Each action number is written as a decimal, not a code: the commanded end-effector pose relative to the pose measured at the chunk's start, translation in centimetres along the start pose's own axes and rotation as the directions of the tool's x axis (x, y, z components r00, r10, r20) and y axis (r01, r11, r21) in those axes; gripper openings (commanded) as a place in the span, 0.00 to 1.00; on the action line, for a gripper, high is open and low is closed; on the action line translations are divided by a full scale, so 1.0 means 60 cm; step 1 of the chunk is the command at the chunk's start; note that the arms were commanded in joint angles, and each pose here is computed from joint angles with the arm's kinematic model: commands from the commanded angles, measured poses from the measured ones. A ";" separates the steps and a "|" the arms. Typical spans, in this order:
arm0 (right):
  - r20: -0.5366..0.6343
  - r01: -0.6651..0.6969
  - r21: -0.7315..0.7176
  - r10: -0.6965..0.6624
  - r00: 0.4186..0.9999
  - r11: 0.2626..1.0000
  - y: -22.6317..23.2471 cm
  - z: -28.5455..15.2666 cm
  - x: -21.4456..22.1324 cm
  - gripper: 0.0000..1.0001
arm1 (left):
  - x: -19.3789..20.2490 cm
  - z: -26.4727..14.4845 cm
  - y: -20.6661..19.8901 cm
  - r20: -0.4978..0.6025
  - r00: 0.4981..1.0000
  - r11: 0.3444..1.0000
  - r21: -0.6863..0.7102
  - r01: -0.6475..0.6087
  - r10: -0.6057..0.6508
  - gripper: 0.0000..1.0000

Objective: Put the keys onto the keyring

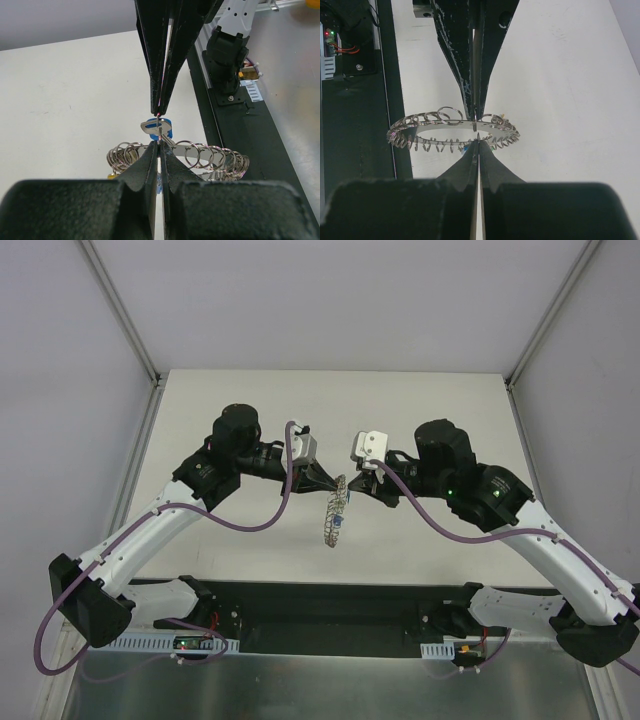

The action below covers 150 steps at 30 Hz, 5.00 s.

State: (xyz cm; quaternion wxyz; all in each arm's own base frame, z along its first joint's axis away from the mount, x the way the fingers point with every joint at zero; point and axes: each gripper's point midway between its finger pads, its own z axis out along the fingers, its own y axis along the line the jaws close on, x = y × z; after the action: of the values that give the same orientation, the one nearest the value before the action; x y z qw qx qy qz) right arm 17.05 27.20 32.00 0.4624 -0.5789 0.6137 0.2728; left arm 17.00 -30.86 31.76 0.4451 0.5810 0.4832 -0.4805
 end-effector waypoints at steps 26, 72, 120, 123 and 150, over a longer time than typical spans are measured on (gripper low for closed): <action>0.065 0.017 0.025 -0.019 0.998 1.000 -0.011 -0.022 -0.029 0.01 | -0.053 -0.009 -0.004 0.067 0.978 0.980 -0.002 -0.199 0.198 0.00; 0.149 0.111 0.024 -0.114 0.982 0.993 -0.012 -0.056 -0.092 0.01 | -0.128 -0.024 -0.016 0.129 0.953 0.961 0.003 -0.278 0.275 0.00; 0.172 0.118 -0.022 -0.113 0.979 0.993 -0.005 -0.040 -0.101 0.01 | -0.131 -0.023 -0.020 0.137 0.955 0.963 0.024 -0.268 0.263 0.00; 0.172 0.118 -0.026 -0.112 0.979 0.993 -0.005 -0.038 -0.101 0.01 | -0.131 -0.022 -0.020 0.138 0.955 0.962 0.027 -0.270 0.264 0.00; 0.196 0.131 -0.021 -0.124 0.973 0.991 -0.007 -0.032 -0.113 0.01 | -0.133 -0.007 -0.019 0.142 0.974 0.979 0.080 -0.187 0.175 0.00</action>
State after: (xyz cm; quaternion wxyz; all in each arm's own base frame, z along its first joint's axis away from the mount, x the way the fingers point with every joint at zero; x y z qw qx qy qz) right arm 16.40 27.65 36.30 0.4944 -0.5935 0.5601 0.2993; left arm 16.54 -31.19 36.49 0.4682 0.5935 0.4336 -0.4906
